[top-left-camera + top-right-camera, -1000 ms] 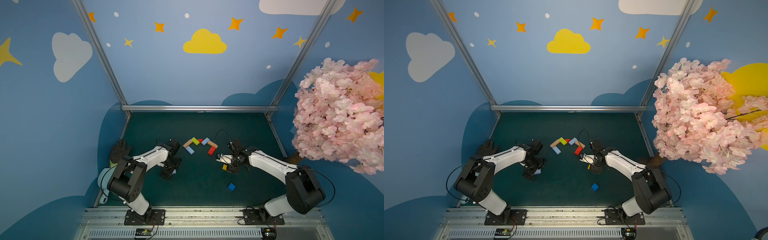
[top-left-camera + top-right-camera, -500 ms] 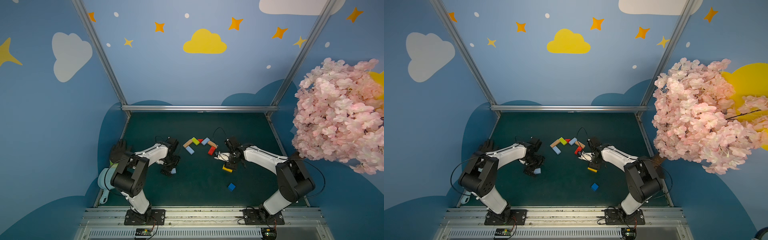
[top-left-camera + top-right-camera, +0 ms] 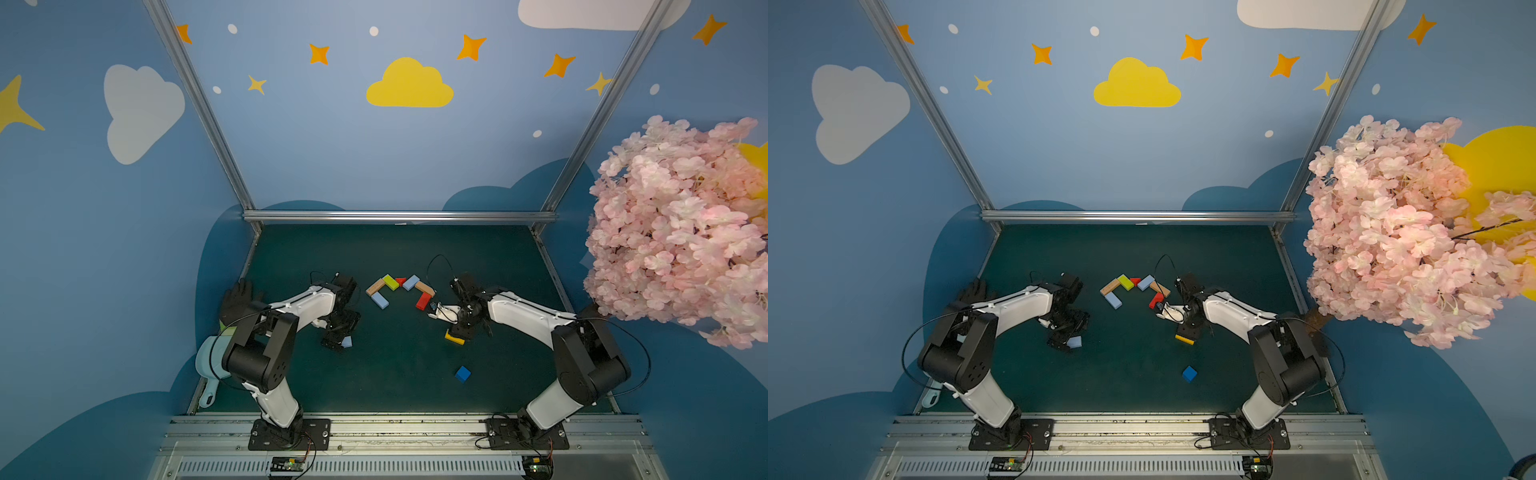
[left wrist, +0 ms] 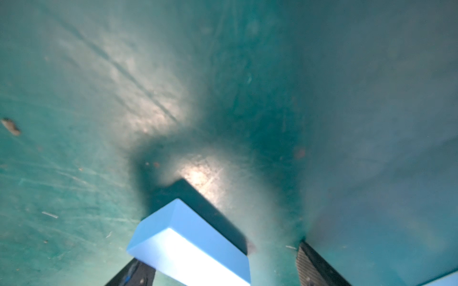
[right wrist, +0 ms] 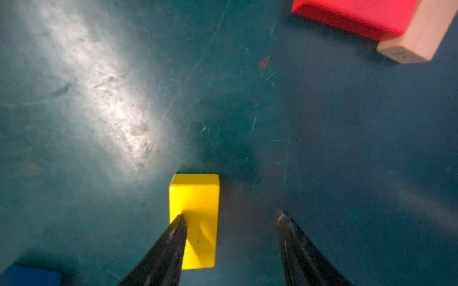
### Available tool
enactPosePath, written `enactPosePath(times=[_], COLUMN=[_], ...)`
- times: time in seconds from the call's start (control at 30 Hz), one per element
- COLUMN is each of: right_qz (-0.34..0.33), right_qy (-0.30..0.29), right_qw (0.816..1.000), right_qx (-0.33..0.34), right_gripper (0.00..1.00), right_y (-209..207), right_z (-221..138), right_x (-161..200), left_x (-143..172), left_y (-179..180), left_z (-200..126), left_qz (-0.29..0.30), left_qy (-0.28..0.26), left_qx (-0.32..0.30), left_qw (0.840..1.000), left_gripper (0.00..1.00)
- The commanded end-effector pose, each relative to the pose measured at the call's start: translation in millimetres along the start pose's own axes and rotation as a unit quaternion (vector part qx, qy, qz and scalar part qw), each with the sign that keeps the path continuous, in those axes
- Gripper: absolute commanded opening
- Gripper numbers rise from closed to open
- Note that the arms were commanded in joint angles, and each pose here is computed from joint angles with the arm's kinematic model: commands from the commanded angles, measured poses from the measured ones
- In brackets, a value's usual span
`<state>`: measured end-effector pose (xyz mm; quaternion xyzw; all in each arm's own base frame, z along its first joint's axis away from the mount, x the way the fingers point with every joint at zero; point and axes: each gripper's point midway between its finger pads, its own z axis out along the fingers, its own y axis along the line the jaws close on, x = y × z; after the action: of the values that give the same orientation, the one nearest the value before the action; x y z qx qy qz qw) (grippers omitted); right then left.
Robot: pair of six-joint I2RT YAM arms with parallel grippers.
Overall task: Assemble a heart with building blocks
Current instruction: Pick up the building block from the center of the board.
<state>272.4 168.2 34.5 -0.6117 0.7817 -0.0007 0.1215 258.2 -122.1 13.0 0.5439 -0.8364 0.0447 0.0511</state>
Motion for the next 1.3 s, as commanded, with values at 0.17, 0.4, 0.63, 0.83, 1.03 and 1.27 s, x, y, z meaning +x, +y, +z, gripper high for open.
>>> enactPosePath(times=[0.17, 0.4, 0.63, 0.83, 1.03, 1.27], right_qz=[-0.004, 0.023, 0.042, 0.048, 0.053, 0.120], right_qy=[0.027, 0.039, 0.045, 0.046, 0.041, 0.011], right_qw=[0.998, 0.998, 0.997, 0.995, 0.995, 0.992], right_qx=[-0.048, -0.039, -0.051, -0.072, -0.078, -0.046], right_gripper=[0.61, 0.48, 0.36, 0.19, 0.04, 0.00], right_y=[38.9, 28.7, 27.6, 34.4, 37.7, 17.7], right_z=[6.2, 17.5, 21.7, 24.4, 23.9, 2.4], right_x=[21.2, 29.2, 27.6, 22.2, 18.8, -2.5], left_x=[3.8, 5.3, 8.1, 6.7, 4.4, 1.3], left_y=[22.3, 23.7, 25.0, 31.4, 42.0, 40.3], left_z=[17.8, 21.2, 18.9, 15.6, 13.3, 2.3], left_qz=[-0.002, 0.001, -0.001, -0.004, -0.011, 0.009], left_qy=[0.005, 0.004, 0.005, -0.002, -0.009, -0.026], left_qx=[-0.040, -0.046, -0.048, -0.057, -0.058, -0.055], left_qw=[0.999, 0.999, 0.999, 0.998, 0.998, 0.998], left_gripper=[0.89, 0.83, 0.62, 0.46, 0.34, 0.23])
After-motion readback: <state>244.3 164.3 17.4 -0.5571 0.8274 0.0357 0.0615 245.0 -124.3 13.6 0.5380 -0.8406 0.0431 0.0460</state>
